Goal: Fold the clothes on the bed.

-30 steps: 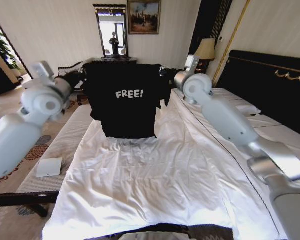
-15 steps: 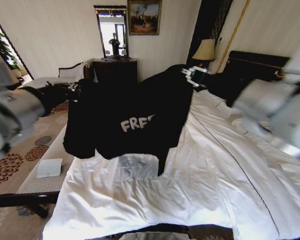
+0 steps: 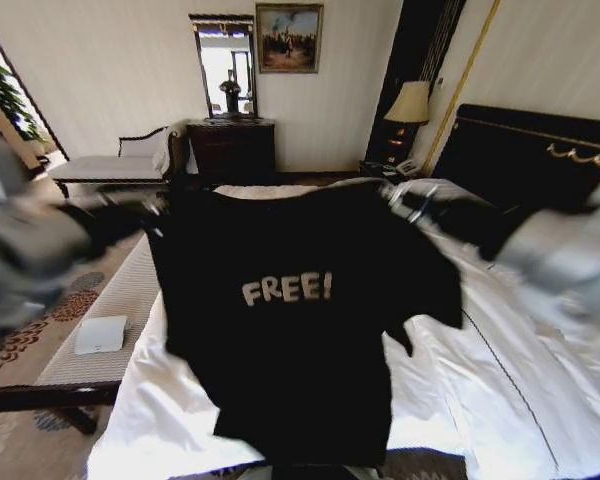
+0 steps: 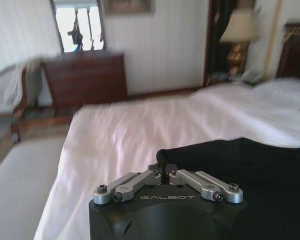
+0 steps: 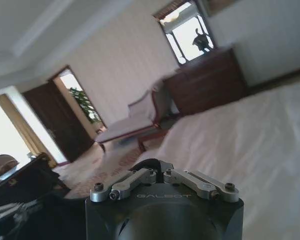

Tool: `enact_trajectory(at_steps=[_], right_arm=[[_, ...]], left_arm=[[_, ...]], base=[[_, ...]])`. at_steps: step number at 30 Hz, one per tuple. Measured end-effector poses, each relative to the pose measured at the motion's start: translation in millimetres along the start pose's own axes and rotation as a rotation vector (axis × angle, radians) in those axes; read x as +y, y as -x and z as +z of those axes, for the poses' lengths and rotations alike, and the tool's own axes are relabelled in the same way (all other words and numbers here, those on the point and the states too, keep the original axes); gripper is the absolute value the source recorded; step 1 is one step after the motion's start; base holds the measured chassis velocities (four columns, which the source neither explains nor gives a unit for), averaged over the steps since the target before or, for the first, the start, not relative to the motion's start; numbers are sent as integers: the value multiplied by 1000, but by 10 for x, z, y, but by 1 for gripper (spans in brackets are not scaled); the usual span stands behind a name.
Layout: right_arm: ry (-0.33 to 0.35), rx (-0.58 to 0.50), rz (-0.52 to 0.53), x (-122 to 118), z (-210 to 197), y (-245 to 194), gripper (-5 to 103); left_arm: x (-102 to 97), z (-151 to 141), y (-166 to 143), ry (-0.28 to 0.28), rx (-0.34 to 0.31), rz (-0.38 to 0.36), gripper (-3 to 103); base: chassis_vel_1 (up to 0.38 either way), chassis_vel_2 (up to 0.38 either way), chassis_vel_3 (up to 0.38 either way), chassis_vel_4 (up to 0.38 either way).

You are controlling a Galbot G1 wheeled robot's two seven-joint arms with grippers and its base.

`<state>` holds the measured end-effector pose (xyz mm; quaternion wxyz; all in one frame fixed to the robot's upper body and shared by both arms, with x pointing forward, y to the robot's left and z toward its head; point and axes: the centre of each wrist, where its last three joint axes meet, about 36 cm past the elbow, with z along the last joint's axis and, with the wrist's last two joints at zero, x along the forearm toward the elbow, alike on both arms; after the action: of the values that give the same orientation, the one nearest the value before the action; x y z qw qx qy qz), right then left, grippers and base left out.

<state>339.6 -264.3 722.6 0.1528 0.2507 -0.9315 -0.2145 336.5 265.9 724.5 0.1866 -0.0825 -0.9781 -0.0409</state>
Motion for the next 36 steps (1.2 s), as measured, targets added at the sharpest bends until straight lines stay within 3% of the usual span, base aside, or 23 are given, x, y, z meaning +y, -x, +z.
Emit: enact_trajectory(at_steps=[2,3,4,5,7,9,12,15,25,33,36], right_arm=[[43,43,61,-259,151,293,1],[64,83,111,-516,326,599,1],[73,98,135,-645,415,757,1],[73,98,135,-645,415,757,1],[87,113,176,-858,536,1008,1],[89,133,250,-1206,749,1414,1],[82,142,276,-1335,854,1570,1],[70,160,318,-1566,1107,1859,1],[57,200,431,-2154,1802,2338,1],[37,203,436,-2222,2062,2672,1],[44,211,430,-2166,2188,2986,1]], left_arm=[[-34,257,345,-17,67,-7,2],[-80,503,754,-35,119,-13,2],[-94,606,1000,-45,138,-22,2],[-94,606,1000,-45,138,-22,2],[-116,722,1320,-56,160,-40,2],[-172,920,1886,-70,210,-54,2],[-210,1034,2145,-67,231,-55,2],[-239,1344,2702,-76,274,-81,2],[-498,1892,3189,-104,300,-65,2],[-433,1949,3596,-142,288,-103,2],[-436,1831,3955,-152,283,-118,2]], base=[[0,0,0,0],[0,0,0,0],[0,0,0,0],[0,0,0,0],[0,0,0,0],[0,0,0,0],[0,0,0,0],[0,0,0,0],[0,0,0,0],[0,0,0,0],[0,0,0,0]])
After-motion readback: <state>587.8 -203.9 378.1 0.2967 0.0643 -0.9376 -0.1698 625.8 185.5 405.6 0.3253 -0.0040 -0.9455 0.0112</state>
